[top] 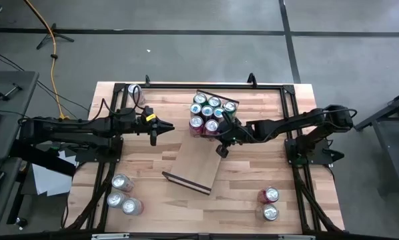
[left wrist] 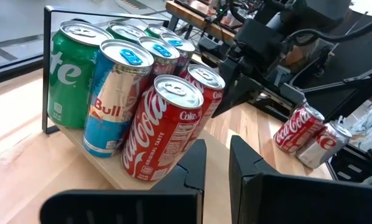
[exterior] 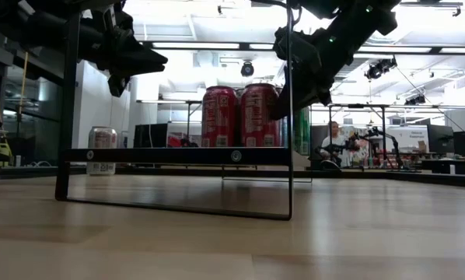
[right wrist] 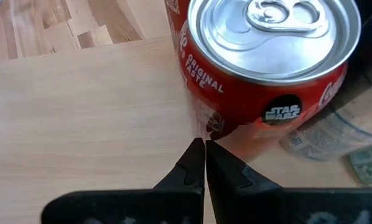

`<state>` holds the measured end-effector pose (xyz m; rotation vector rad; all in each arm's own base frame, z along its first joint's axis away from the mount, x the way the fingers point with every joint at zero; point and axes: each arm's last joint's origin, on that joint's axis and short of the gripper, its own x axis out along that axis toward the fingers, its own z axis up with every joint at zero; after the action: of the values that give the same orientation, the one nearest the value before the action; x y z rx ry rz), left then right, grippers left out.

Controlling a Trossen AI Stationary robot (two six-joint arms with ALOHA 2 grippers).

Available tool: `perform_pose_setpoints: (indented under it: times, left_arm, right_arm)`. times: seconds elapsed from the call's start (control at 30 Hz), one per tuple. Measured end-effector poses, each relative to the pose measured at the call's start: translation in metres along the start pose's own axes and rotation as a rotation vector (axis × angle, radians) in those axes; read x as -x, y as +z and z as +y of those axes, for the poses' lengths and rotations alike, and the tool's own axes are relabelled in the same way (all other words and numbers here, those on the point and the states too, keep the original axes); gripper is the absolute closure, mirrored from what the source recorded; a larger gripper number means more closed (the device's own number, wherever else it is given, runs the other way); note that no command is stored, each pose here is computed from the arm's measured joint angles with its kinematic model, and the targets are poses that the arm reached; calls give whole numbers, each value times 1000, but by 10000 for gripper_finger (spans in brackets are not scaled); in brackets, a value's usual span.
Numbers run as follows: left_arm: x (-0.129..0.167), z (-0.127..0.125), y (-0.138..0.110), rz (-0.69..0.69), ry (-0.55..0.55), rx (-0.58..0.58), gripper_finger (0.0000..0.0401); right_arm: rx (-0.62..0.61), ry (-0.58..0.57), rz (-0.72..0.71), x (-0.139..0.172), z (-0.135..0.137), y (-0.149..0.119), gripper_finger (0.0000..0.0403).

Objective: Place canned beverage on shelf
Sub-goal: Put the top red soda can on the shelf aligned with the other red soda can

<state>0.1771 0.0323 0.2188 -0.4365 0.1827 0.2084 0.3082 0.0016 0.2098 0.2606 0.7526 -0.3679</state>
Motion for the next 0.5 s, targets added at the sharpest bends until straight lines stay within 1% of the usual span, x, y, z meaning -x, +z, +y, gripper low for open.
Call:
perform_pose_setpoints:
  times: [0.13,0.33,0.43,0.5]
  left_arm:
    - [0,0,0,0,0,0,401]
    - [0,0,0,0,0,0,401]
    - [0,0,0,0,-1,0,401]
    - [0,-1,1,-7,-15,0,401]
  right_arm:
    - [25,-10,-2,-1,-3,1,403]
    - [21,-10,-17,-2,-6,4,403]
    - [22,25,0,-1,-5,3,403]
    - [30,62,37,3,-4,1,403]
